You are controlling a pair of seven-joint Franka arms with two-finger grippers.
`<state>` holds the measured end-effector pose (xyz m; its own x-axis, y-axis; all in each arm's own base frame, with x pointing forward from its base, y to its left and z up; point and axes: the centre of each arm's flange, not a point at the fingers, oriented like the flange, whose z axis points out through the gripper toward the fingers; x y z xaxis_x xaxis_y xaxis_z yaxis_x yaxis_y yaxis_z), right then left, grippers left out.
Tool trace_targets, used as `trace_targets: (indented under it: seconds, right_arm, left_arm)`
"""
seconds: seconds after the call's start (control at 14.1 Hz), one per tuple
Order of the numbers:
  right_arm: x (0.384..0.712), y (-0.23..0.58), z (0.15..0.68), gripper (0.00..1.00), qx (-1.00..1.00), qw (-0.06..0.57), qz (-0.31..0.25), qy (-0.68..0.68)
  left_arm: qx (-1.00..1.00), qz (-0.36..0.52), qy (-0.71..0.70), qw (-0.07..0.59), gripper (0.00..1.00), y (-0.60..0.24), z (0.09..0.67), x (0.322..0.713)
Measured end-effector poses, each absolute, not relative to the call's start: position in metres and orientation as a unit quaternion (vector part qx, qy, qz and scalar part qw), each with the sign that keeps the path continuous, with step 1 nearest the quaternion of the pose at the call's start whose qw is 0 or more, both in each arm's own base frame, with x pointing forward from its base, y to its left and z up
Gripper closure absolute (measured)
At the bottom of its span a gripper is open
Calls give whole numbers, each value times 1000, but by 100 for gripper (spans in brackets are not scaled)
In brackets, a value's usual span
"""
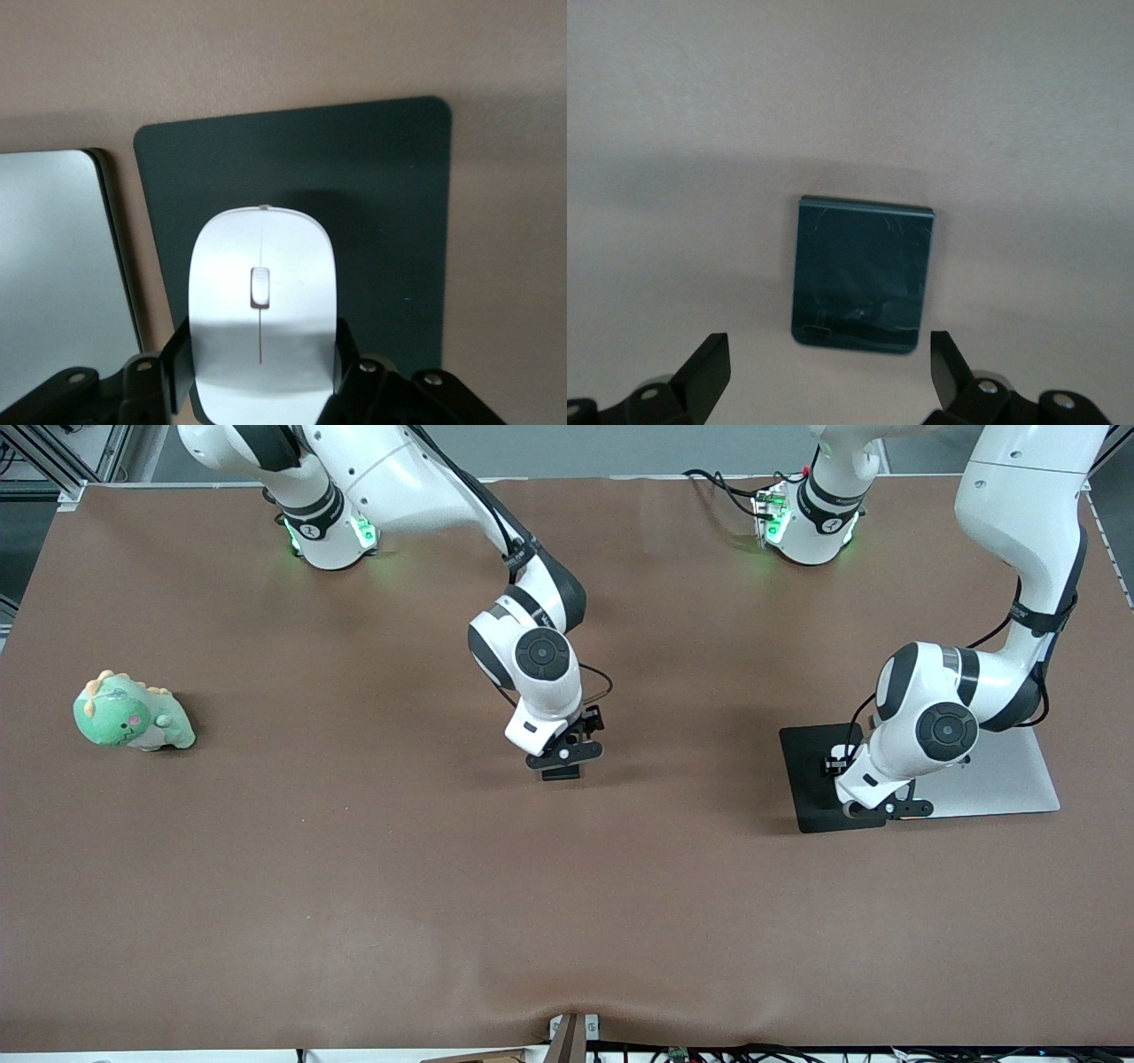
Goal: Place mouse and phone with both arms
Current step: 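Carry the mouse onto the mouse pad while the right gripper grasps the phone, then release the mouse on the pad while the right gripper carries the phone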
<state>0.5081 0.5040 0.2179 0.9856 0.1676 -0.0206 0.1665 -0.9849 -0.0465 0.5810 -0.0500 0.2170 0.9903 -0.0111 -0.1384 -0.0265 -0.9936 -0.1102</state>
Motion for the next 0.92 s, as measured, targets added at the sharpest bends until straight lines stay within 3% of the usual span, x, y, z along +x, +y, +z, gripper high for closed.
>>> trace_targets:
  seconds: [0.43,0.85,0.92]
  right_arm:
    - [549,486,209,0,-999,22,-5,-45]
    - [541,498,182,0,-999,21,-2,-38]
    - [541,499,179,0,-999,21,-2,-38]
  left_arm:
    - [-996,72,9,47,37,-13,203,579]
    - [-996,75,13,42,35,-17,190,578]
    - [-996,76,13,42,31,-17,189,578]
